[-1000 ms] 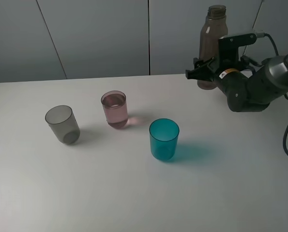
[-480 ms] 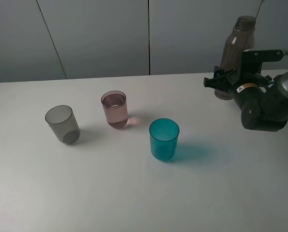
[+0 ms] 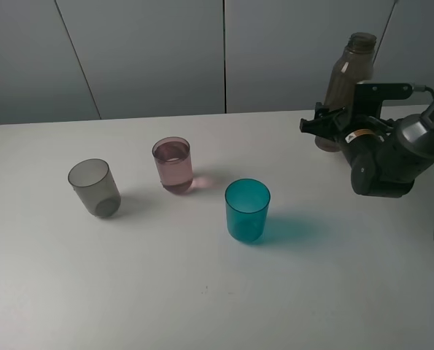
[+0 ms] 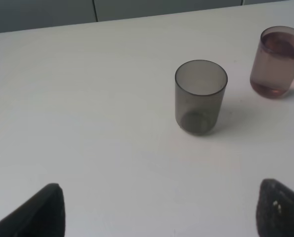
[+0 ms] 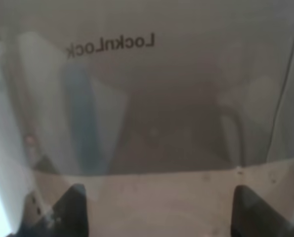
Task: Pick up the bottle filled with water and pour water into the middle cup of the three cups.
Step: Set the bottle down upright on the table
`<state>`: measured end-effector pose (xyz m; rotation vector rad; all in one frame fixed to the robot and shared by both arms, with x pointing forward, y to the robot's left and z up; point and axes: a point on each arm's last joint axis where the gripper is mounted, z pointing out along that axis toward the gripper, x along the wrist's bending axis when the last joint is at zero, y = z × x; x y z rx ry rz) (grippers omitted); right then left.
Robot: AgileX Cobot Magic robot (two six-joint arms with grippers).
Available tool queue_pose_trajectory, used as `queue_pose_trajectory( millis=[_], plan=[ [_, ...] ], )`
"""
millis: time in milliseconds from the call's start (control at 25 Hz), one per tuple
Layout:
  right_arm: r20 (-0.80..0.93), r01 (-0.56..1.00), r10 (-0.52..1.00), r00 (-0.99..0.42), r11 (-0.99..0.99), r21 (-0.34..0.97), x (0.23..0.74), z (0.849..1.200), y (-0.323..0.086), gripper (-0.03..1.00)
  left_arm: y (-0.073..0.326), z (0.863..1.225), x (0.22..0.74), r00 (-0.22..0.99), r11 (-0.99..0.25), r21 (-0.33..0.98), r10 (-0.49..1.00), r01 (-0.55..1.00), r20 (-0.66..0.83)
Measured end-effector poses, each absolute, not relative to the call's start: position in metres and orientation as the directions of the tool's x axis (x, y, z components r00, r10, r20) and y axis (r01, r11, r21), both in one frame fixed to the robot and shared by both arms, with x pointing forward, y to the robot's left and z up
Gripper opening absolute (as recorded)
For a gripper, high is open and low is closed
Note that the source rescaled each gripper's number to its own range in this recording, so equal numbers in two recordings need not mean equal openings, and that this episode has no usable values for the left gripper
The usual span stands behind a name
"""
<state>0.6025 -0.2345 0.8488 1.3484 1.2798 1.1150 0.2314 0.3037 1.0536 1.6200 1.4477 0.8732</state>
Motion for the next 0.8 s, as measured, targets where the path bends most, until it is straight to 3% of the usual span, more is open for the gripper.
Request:
queue_pose_trajectory(
  millis=[320,800],
  plan=[
    [-0.002,0.191,0.999,0.043,-0.006,0.981,0.610,0.819,-0.233,0.00,0.304,1.054,0.231,0.115,-0.048,0.888,0.993,0.458,-0.006],
    [-0.003,0.182,0.999,0.043,-0.005,0.983,0.612,0.817,-0.232,0.00,0.304,1.054,0.231,0.115,-0.048,0.888,0.993,0.458,-0.006]
  ],
)
